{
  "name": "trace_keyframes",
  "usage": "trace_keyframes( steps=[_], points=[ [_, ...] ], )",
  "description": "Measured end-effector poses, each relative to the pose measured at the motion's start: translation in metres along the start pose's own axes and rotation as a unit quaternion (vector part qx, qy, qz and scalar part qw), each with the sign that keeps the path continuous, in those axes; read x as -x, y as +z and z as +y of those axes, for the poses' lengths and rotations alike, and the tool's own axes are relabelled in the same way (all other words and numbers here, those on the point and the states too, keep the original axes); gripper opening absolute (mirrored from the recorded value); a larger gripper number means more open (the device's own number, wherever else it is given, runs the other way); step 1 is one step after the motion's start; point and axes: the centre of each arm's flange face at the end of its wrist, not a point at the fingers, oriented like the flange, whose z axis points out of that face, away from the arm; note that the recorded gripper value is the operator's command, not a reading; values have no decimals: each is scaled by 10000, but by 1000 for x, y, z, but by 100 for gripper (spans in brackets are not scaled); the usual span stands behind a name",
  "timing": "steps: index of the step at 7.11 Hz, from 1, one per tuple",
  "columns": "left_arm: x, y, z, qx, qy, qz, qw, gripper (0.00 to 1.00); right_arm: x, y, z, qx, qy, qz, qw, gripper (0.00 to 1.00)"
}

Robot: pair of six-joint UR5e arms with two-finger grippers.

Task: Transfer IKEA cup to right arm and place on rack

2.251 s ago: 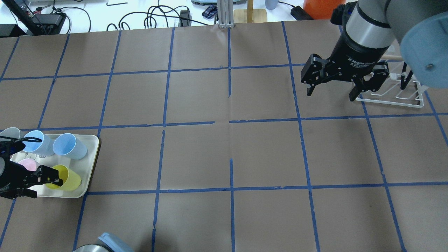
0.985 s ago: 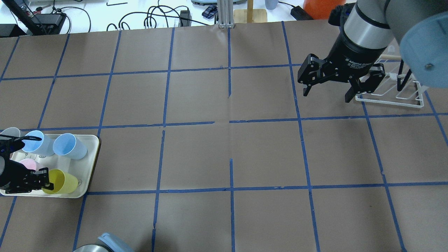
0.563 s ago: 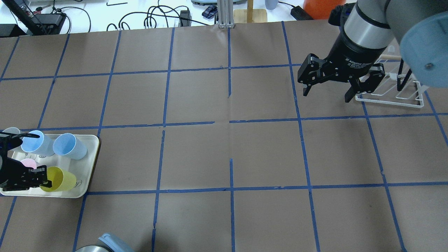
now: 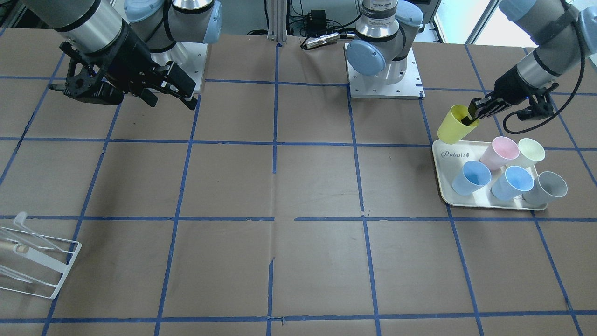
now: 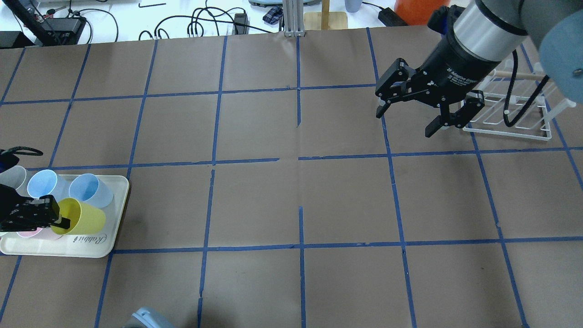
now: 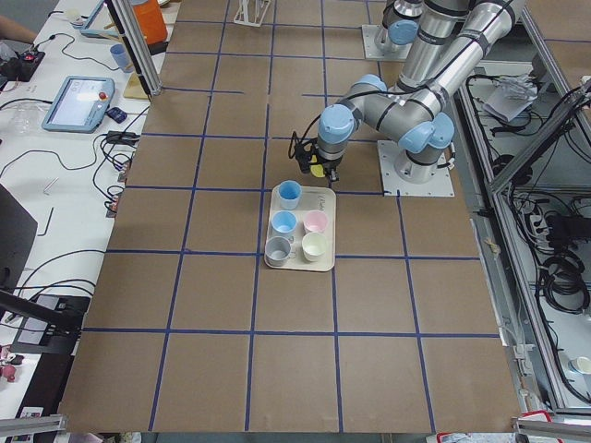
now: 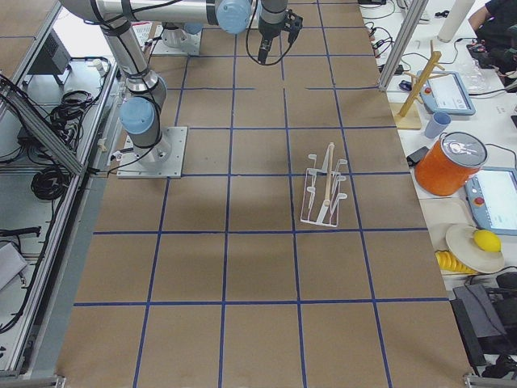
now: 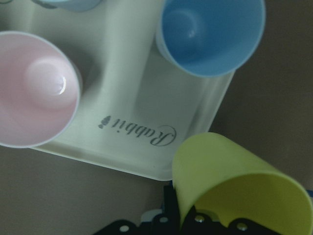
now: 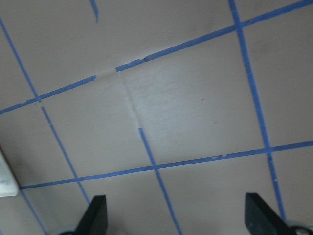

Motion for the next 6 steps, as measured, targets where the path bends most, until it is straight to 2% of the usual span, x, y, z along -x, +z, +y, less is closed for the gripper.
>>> trace_keyframes(
  steps=[1, 2, 3, 4, 5, 6],
  points=[
    [-28, -20, -3, -66, 51, 590, 9982, 0, -3, -1, -3, 259, 338, -547, 9976, 100],
    [-62, -34, -6, -185, 103, 1297, 9913, 0, 0, 0, -2, 579, 820, -1156, 9882, 100],
    [-97, -43, -9, -344, 214, 1926, 9804, 0, 10, -1, 1, 959, 1368, -1809, 9692, 100],
    [-125, -46, -13, -519, 312, 2497, 9664, 0, 19, -4, 4, 1344, 1883, -2344, 9442, 100],
    [-147, -47, -19, -691, 353, 3039, 9495, 0, 26, -6, 7, 1748, 2358, -2777, 9147, 100],
    [-164, -52, -28, -797, 404, 3385, 9367, 0, 32, -6, 8, 2111, 2747, -3142, 8839, 100]
  ],
)
